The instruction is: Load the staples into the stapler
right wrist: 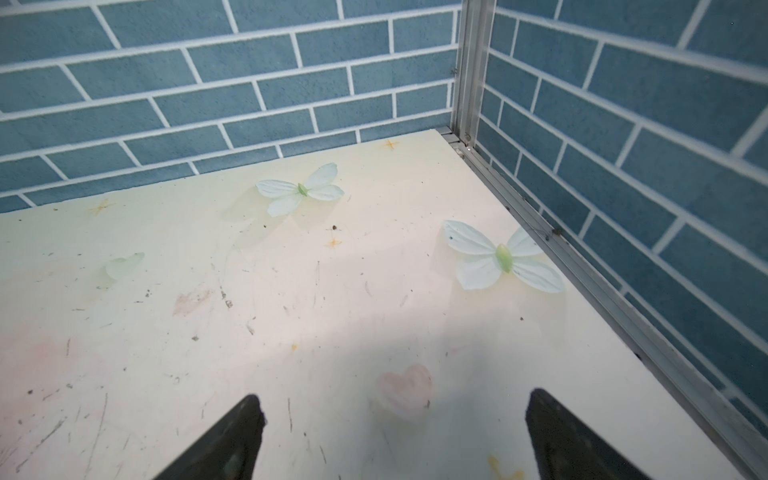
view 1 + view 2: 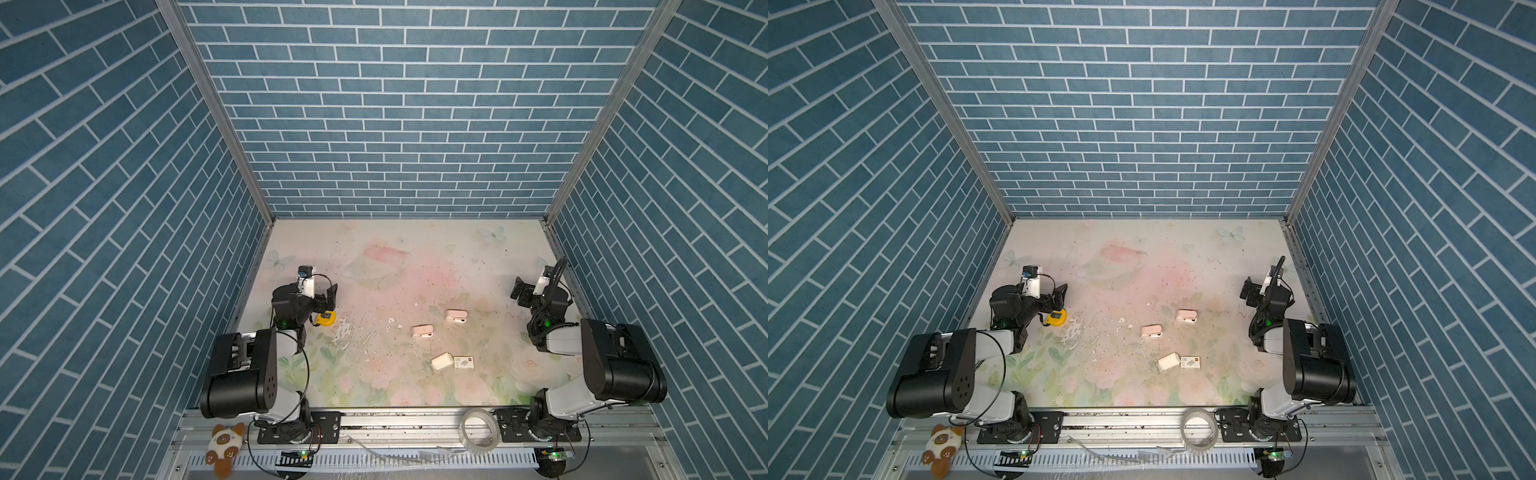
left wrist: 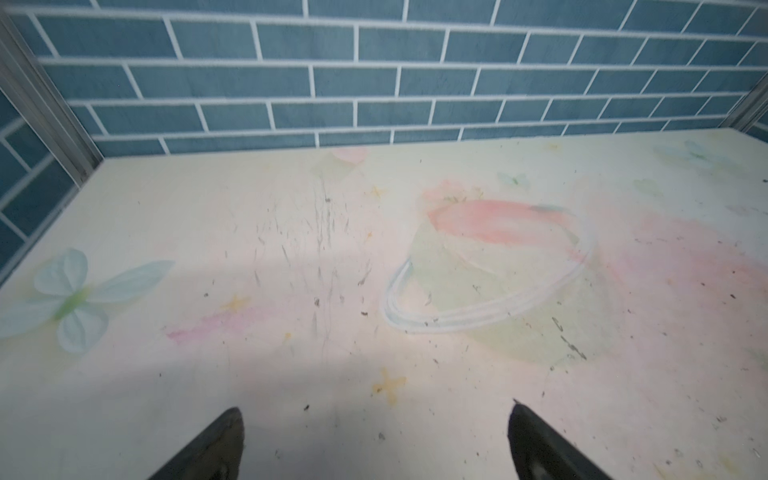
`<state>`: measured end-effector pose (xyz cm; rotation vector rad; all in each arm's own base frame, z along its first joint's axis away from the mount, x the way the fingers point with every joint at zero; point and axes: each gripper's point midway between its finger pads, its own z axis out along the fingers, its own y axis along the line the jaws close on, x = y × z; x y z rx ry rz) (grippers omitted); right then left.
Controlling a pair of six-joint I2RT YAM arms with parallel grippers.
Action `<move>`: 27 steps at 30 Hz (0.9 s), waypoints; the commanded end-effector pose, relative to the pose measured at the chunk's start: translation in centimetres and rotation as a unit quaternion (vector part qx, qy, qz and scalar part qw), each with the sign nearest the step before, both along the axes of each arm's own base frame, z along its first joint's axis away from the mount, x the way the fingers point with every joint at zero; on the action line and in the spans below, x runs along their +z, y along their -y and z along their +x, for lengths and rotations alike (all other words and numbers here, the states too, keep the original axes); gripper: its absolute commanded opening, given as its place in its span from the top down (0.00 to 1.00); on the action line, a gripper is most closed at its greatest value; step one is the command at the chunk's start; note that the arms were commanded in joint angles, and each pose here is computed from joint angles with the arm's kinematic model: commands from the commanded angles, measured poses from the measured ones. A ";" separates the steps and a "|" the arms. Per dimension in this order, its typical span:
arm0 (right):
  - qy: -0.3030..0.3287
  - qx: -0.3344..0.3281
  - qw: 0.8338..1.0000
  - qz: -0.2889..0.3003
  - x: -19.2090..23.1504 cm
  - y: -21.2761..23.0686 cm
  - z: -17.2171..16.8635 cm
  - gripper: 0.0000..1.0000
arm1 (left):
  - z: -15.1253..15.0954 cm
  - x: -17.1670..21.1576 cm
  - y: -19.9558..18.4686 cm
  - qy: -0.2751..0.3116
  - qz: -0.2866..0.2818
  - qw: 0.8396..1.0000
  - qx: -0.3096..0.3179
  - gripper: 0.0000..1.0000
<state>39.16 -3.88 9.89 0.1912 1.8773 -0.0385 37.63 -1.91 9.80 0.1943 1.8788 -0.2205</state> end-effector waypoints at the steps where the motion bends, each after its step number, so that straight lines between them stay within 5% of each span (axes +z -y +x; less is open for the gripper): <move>1: -0.022 0.017 0.999 -0.016 -0.9 -0.3 0.0 0.04 | -0.3 0.9 -0.1 0.062 0.007 0.998 0.012 0.00; 7: -0.026 0.031 0.999 -0.018 -1.0 -0.8 0.0 0.01 | 1.4 0.0 0.1 0.003 0.020 1.000 0.008 0.00; 27: -0.033 0.053 0.998 -0.021 -1.1 -1.6 0.3 0.01 | 1.4 0.1 0.3 0.007 0.025 1.000 0.006 0.00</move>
